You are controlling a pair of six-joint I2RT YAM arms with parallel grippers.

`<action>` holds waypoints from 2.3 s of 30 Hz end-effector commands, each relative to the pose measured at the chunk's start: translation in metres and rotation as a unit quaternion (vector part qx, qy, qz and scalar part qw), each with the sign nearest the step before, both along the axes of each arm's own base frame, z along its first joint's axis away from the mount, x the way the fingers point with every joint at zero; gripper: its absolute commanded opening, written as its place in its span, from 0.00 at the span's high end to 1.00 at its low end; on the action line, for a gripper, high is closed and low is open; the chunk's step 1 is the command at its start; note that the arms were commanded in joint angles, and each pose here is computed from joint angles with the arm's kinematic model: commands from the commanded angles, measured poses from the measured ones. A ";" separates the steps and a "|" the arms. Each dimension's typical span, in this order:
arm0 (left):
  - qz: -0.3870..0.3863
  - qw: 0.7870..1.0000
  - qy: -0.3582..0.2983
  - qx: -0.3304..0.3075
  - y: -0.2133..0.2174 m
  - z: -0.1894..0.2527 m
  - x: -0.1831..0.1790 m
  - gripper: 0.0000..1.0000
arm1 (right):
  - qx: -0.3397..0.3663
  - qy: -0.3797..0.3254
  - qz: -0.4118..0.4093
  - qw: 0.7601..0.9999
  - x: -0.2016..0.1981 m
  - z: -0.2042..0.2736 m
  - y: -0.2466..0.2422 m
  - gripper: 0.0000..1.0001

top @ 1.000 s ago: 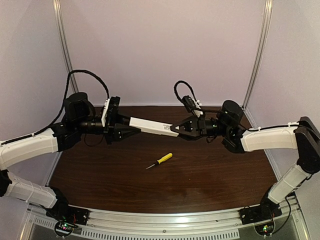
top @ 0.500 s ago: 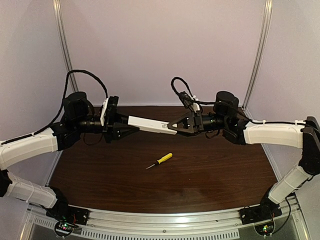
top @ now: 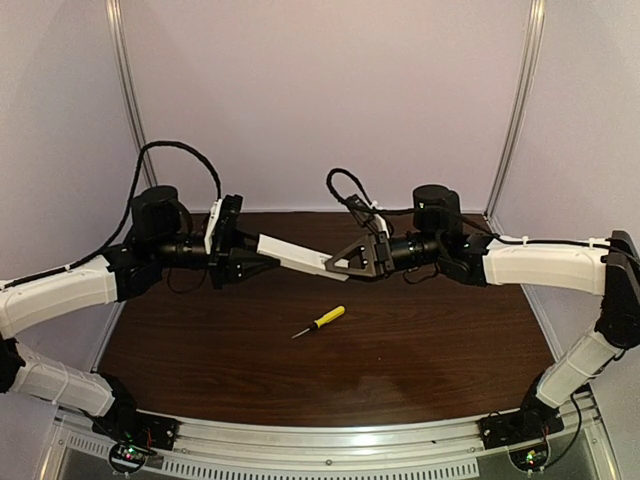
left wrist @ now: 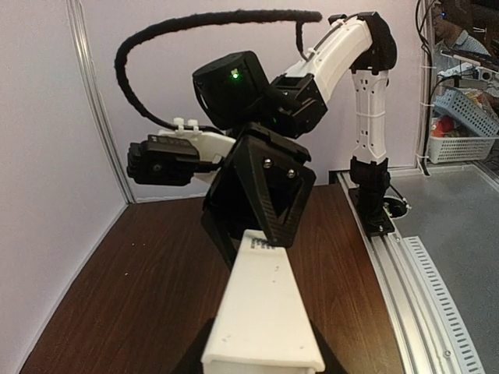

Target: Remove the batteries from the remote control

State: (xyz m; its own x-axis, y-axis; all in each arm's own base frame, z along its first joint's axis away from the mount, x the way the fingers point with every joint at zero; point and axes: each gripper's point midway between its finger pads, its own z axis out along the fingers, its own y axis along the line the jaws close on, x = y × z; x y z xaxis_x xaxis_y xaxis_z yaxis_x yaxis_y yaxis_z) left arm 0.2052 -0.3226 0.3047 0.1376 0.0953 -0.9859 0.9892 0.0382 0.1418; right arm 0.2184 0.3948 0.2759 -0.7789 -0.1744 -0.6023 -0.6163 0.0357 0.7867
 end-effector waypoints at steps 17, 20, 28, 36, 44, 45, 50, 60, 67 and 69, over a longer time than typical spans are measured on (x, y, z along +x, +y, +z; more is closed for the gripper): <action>0.001 1.000 -0.001 -0.015 -0.014 0.010 -0.002 1.00 | 0.003 -0.071 0.005 0.997 -0.020 0.019 0.016 0.14; 0.002 1.000 -0.001 -0.015 -0.014 0.010 -0.002 1.00 | -0.001 -0.080 0.001 0.997 -0.021 0.021 0.014 0.02; 0.003 1.000 -0.004 -0.023 -0.012 0.015 -0.004 1.00 | -0.025 -0.109 -0.016 0.994 -0.017 0.023 0.005 0.00; 0.001 1.000 -0.001 -0.025 -0.011 0.016 -0.005 1.00 | -0.049 -0.161 -0.045 0.985 -0.009 0.027 -0.012 0.00; 0.003 1.000 0.003 -0.029 -0.011 0.019 -0.005 1.00 | -0.062 -0.217 -0.074 0.971 -0.002 0.034 -0.027 0.00; 0.004 1.000 0.003 -0.030 -0.011 0.019 -0.005 1.00 | -0.063 -0.225 -0.077 0.969 -0.001 0.034 -0.028 0.00; 0.002 1.000 0.004 -0.030 -0.011 0.019 -0.005 1.00 | -0.069 -0.279 -0.097 0.953 0.002 0.036 -0.042 0.00; -0.003 0.999 0.009 -0.044 -0.012 0.026 -0.006 1.00 | -0.061 -0.365 -0.119 0.921 0.009 0.042 -0.063 0.00; 0.000 0.998 0.033 -0.059 -0.014 0.039 -0.003 1.00 | -0.050 -0.389 -0.123 0.912 0.013 0.046 -0.073 0.00; 0.005 0.997 0.037 -0.065 -0.013 0.043 -0.001 1.00 | -0.045 -0.393 -0.116 0.911 0.013 0.047 -0.075 0.00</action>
